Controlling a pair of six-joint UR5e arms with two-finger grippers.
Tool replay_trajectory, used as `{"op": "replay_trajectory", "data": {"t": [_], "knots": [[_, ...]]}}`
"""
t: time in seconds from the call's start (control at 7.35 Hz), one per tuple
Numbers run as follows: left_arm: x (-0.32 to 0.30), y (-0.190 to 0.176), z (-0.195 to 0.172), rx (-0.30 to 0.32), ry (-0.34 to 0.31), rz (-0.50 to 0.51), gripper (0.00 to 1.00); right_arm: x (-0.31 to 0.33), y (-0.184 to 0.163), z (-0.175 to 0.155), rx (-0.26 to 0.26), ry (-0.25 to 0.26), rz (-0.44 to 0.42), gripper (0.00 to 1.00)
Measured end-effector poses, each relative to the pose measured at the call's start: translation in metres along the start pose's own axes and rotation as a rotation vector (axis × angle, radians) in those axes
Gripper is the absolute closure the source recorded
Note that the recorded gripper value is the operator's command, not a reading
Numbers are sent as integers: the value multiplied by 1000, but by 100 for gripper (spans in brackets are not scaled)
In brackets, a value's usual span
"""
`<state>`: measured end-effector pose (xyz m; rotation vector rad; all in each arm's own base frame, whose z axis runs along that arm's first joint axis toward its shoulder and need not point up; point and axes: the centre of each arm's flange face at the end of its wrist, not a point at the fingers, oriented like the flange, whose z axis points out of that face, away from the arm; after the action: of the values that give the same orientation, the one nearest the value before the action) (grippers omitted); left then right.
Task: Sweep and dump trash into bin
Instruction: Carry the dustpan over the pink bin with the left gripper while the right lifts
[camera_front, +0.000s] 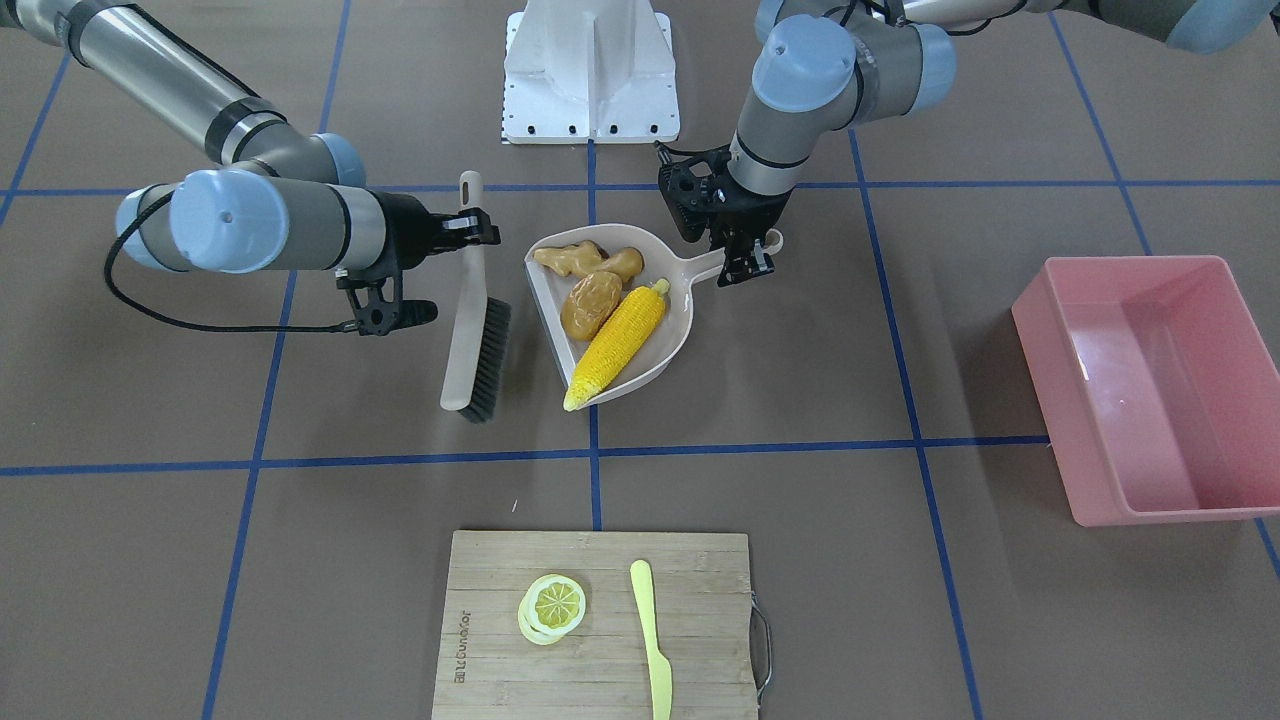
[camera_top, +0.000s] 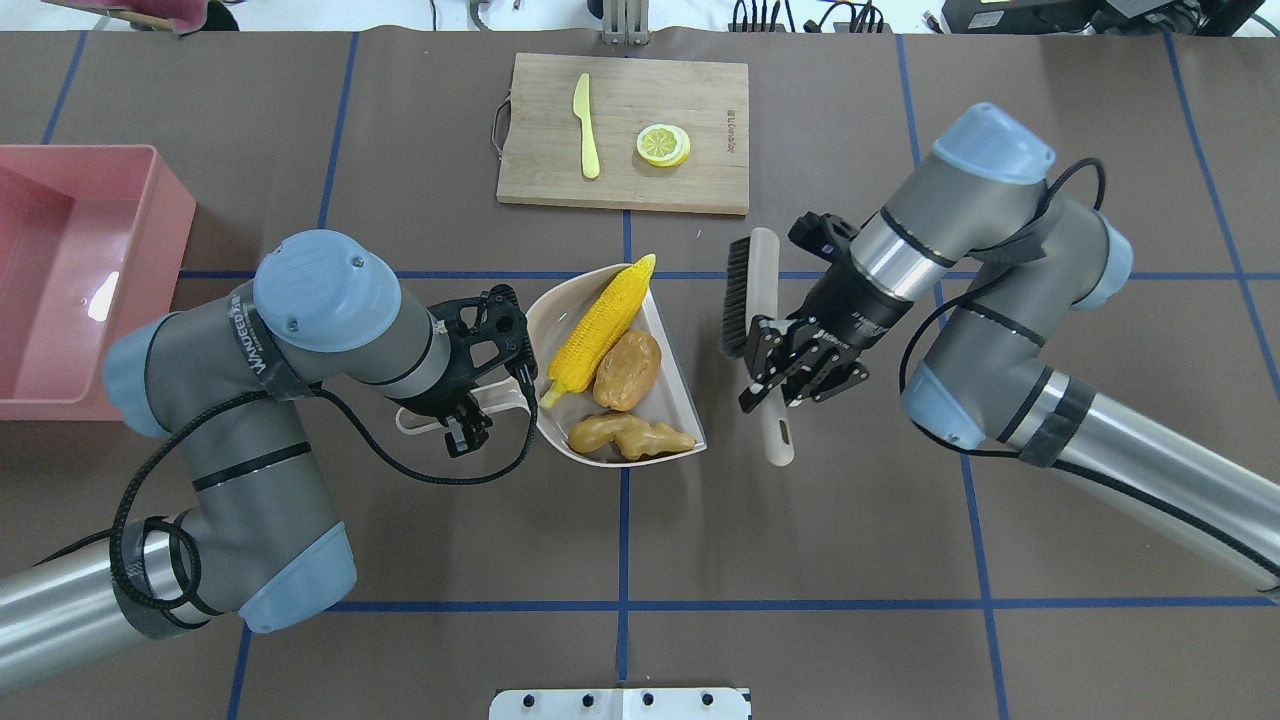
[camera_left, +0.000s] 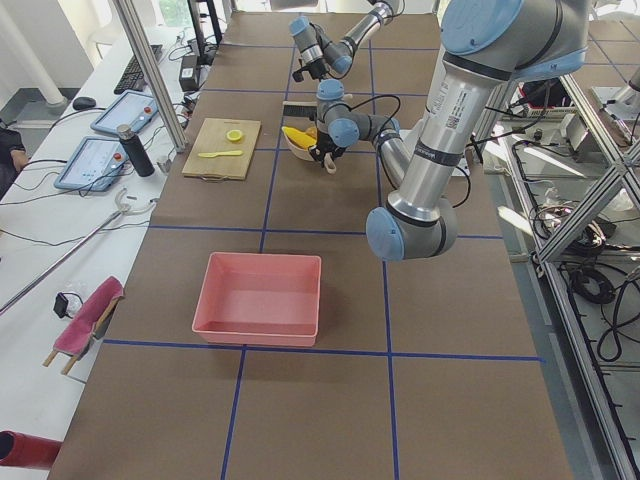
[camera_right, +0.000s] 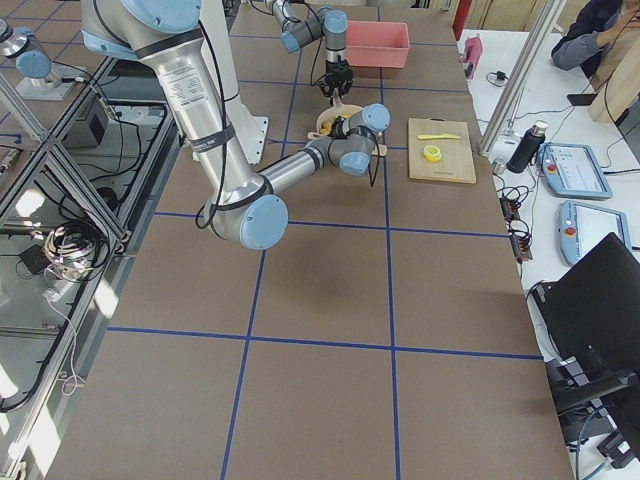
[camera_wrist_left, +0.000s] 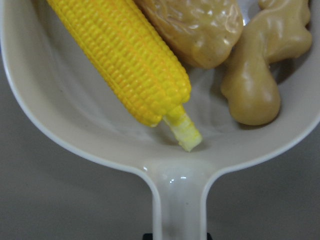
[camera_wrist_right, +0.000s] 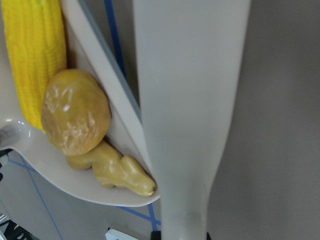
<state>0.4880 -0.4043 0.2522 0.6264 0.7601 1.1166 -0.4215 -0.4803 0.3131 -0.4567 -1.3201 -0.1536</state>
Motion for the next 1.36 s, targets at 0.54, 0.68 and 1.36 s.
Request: {"op": "replay_trajectory", "data": {"t": [0.54,0.68,1.36], "knots": [[-24,24,-40,187,-104,-221,100,68,-37,-151,226,-26,119,100],[-41,43,-59,210,-144,-291,100,91,-42,-177,285,-14,86,100],[-132,200,-166,191,-254,-595,100,213,-69,-230,360,107,-74,100]]}}
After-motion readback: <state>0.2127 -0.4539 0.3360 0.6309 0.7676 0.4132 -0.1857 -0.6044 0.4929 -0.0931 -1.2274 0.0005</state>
